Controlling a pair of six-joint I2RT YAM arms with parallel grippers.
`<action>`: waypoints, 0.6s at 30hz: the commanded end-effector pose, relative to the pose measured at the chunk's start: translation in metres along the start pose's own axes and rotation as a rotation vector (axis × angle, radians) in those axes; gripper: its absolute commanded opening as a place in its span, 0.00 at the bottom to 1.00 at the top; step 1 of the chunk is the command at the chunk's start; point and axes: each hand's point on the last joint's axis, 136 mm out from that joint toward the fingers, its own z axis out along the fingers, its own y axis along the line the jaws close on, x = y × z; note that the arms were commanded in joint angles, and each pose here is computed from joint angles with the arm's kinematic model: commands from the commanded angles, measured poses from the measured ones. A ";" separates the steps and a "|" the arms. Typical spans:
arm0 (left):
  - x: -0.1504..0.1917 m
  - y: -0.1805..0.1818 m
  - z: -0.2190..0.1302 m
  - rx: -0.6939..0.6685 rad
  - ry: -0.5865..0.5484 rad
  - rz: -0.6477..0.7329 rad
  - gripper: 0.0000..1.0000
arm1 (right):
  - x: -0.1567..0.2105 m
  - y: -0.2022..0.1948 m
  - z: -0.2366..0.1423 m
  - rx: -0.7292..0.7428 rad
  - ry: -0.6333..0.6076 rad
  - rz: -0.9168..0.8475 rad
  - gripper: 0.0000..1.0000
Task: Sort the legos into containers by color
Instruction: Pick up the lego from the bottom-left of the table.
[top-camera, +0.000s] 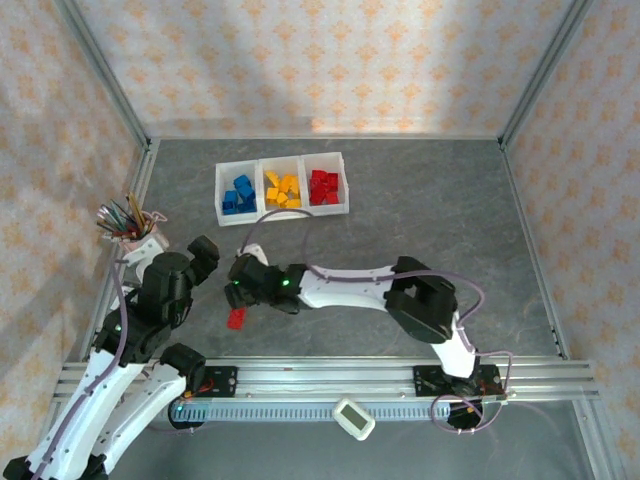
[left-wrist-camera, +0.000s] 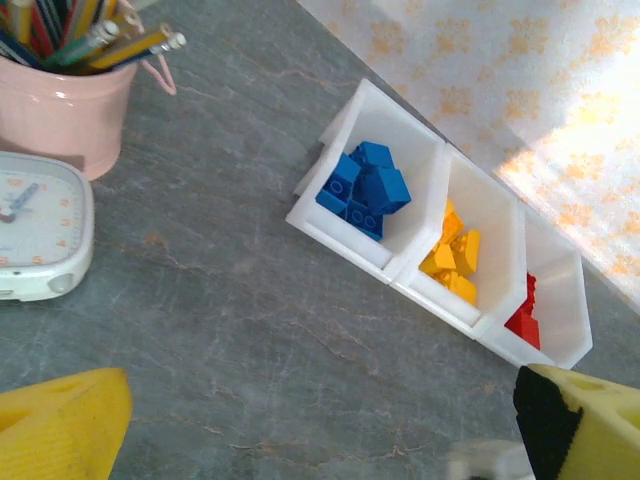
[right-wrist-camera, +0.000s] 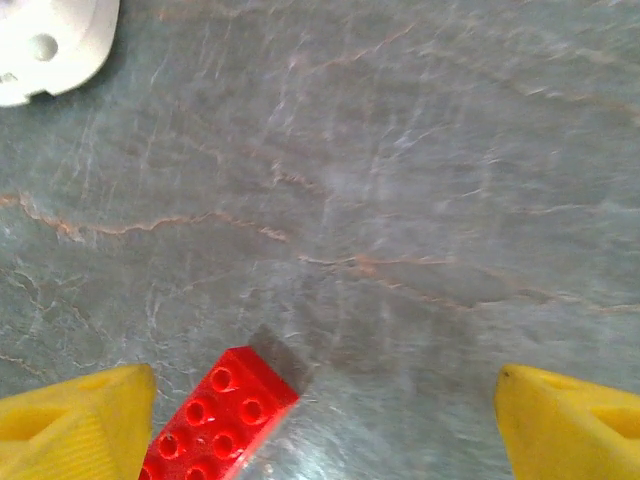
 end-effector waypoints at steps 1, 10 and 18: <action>-0.011 0.016 -0.013 -0.058 -0.040 -0.022 0.99 | 0.014 0.000 0.008 0.095 0.022 -0.038 0.88; -0.016 0.019 -0.021 -0.057 -0.048 -0.035 0.99 | 0.035 0.012 0.031 0.204 0.054 -0.143 0.93; -0.012 0.017 -0.019 -0.043 -0.037 -0.040 0.99 | 0.058 0.001 0.029 0.296 0.093 -0.171 0.85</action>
